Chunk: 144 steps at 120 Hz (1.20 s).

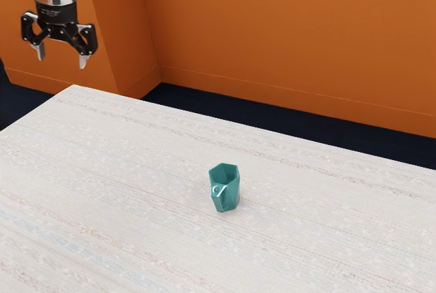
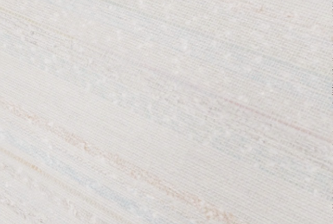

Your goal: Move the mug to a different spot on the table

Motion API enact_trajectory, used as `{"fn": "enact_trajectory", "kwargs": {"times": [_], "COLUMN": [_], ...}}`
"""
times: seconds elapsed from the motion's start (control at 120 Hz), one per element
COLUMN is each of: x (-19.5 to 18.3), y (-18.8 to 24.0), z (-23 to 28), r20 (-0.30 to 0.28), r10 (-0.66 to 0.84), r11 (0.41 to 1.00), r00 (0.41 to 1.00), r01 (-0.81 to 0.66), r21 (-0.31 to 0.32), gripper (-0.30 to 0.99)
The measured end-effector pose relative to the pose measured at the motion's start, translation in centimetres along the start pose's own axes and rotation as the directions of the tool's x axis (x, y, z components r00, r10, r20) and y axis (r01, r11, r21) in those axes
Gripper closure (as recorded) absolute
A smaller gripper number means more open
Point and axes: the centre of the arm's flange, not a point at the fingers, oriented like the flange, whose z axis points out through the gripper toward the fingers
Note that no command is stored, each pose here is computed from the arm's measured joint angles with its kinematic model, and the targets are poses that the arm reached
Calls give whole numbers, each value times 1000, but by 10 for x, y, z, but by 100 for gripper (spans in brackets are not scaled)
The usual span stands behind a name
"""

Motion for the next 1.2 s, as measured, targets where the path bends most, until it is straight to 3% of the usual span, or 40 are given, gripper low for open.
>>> {"fn": "enact_trajectory", "kwargs": {"times": [0.192,0.442,0.517,0.733,1.2], "x": [-8,-33,-42,-16,-29], "y": [31,188,219,200,279], "z": [-6,83,105,193,226], "r20": [-18,38,45,114,37], "r10": [60,266,288,158,236], "r11": [998,962,955,981,953], "r00": [998,963,956,981,971], "r01": [-60,-263,-283,-142,-224], "r21": [4,-72,-90,-134,-203], "gripper": [0,0,0,0,0]}}
